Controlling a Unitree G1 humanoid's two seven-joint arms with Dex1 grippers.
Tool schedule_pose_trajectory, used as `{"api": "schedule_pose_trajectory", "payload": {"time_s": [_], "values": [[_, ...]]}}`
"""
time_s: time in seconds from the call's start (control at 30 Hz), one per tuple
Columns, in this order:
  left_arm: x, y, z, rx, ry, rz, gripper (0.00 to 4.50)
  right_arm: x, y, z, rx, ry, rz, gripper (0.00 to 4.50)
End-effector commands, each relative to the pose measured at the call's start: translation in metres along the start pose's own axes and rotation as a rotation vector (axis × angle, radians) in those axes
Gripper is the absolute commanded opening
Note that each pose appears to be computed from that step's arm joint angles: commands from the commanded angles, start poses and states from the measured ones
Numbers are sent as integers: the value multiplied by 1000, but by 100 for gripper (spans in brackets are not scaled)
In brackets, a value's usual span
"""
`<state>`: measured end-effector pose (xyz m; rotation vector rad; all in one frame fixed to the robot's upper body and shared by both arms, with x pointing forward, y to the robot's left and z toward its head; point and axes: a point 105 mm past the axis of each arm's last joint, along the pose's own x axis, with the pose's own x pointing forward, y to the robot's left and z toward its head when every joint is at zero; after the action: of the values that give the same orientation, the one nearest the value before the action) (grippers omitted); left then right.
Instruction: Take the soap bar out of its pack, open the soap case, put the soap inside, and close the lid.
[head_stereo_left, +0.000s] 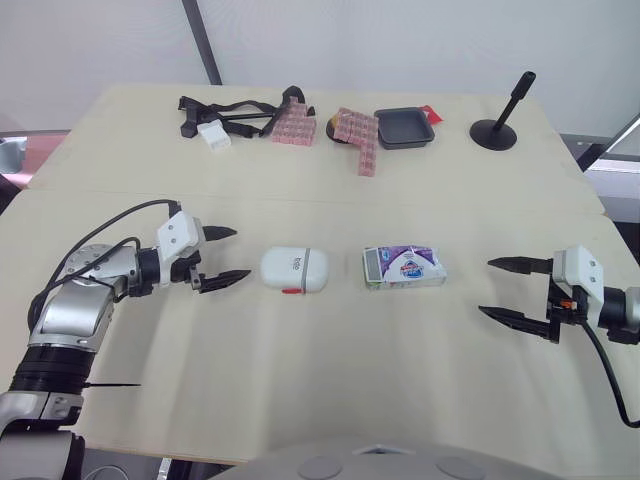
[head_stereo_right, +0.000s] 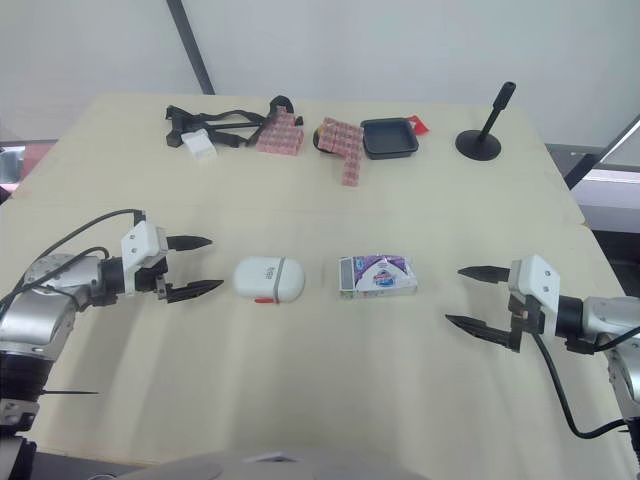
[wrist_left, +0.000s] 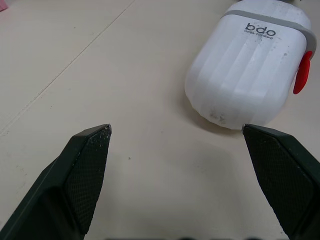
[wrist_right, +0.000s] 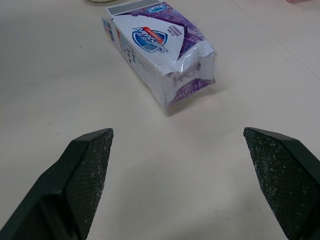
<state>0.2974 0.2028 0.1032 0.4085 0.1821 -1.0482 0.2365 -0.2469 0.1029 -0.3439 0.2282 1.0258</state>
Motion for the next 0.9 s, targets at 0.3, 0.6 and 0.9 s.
{"api": "schedule_pose_trajectory", "payload": {"time_s": [0.3,0.6,0.9], "values": [[-5,2,13,42,-65,-33,448,-6,-4,3,-31,9,-7,450],[-5,-3,14,54,-91,-50,448,-9,-6,1,-42,31,-3,450],[-10,-12,22,81,-153,-111,448,-4,-13,9,-115,99,75,450]]}}
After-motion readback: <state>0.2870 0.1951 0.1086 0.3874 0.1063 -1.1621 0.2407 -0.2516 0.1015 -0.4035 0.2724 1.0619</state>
